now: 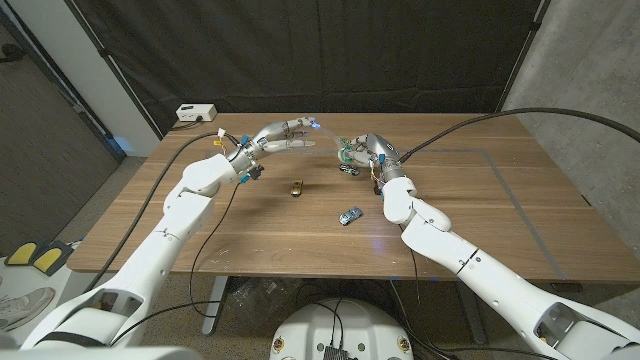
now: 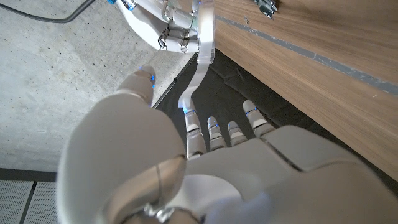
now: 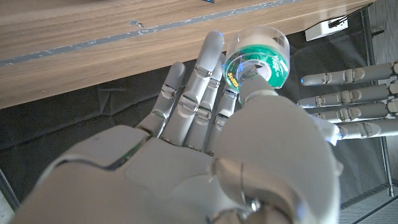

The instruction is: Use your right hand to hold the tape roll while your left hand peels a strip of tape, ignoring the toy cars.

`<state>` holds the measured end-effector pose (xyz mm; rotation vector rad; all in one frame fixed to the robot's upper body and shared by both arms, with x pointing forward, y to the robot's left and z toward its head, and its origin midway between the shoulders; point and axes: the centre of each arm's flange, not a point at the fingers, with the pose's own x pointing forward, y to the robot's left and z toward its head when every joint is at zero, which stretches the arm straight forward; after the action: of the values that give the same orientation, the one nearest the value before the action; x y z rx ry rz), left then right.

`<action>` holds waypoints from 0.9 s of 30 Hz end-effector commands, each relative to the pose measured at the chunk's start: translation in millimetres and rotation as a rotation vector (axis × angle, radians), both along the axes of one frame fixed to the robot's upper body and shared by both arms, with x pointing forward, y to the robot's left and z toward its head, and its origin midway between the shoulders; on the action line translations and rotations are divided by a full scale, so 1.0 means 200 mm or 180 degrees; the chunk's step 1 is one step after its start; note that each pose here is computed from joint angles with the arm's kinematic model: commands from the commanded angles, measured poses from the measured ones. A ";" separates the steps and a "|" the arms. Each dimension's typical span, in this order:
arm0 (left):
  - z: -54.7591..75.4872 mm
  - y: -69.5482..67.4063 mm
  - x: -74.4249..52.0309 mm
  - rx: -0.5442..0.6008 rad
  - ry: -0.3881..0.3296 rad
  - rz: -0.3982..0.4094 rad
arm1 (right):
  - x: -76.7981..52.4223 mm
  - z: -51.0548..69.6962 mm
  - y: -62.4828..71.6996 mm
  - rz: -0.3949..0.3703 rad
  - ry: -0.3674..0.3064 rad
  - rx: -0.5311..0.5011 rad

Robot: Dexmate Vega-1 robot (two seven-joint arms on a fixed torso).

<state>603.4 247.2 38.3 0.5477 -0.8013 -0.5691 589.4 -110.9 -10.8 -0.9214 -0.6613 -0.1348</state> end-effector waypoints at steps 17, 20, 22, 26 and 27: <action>-0.02 0.03 -0.02 -0.0736 -0.0141 0.0409 | -0.01 0.01 0.02 0.0055 -0.0056 -0.0087; -0.02 0.03 -0.02 -0.0776 -0.0127 0.0321 | -0.01 0.00 0.01 0.0038 -0.0066 -0.0079; -0.02 0.03 -0.03 -0.0797 -0.0098 0.0239 | 0.00 0.00 0.01 0.0027 -0.0062 -0.0060; -0.04 0.03 -0.03 -0.0868 -0.0017 0.0087 | 0.01 0.00 0.01 0.0015 -0.0062 -0.0057; -0.05 0.04 -0.03 -0.0865 -0.0015 0.0084 | 0.01 0.00 0.01 0.0009 -0.0068 -0.0047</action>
<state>598.9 254.0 35.0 0.3814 -0.8550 -0.3661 588.6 -107.6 -9.6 -0.9390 -0.6875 -0.1218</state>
